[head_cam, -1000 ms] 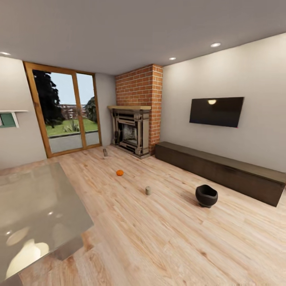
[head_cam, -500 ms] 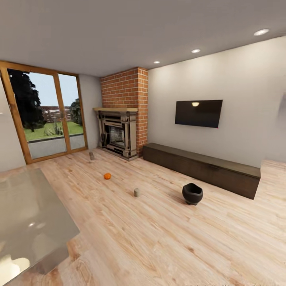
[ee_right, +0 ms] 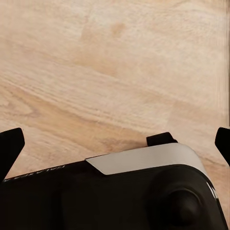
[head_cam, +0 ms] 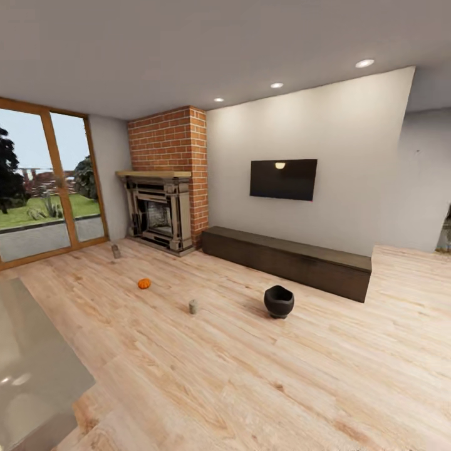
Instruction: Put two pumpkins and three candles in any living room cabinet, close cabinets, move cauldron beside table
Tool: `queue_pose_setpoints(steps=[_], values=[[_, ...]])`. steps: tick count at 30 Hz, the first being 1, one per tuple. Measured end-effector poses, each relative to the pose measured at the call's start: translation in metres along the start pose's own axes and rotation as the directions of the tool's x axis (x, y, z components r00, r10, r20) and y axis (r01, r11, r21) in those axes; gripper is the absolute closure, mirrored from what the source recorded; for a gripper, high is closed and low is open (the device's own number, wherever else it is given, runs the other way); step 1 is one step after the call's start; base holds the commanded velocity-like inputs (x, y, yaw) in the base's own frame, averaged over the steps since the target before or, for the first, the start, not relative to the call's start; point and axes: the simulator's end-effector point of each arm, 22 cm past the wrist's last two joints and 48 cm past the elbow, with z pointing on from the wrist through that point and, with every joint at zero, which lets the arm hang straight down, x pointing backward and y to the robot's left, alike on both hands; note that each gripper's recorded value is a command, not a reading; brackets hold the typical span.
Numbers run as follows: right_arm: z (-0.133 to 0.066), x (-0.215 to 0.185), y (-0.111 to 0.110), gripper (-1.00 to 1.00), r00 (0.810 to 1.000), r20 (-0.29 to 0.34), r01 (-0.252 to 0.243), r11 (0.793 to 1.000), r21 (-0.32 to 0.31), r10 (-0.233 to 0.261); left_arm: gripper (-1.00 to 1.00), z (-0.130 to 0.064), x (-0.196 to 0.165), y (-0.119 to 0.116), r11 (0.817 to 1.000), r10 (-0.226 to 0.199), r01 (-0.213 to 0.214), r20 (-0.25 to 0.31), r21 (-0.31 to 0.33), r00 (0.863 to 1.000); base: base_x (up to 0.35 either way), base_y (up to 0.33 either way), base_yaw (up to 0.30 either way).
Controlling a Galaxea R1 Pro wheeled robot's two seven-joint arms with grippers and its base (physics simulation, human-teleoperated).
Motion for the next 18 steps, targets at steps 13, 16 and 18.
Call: queue_pose_setpoints(steps=[13,16,18], values=[[-0.0006,0.0038,-0.0008,-1.00,1.000,-0.011,0.001,1.000,0.002,-0.001,-1.00,-0.0008,0.0037,0.0003,1.000,0.002,-0.002,-0.008,0.000,1.000,0.299,0.000,-0.174],[-0.0007,0.0040,-0.0010,-1.00,1.000,-0.012,0.001,1.000,0.003,-0.001,-1.00,-0.0009,0.0039,0.0003,1.000,0.002,-0.002,-0.008,0.000,1.000,0.325,0.000,-0.009],[-0.0007,0.0041,-0.0011,-1.00,1.000,-0.012,0.001,1.000,0.003,-0.001,-1.00,-0.0009,0.0040,0.0003,1.000,0.002,-0.002,-0.008,0.000,1.000,0.325,0.000,-0.003]])
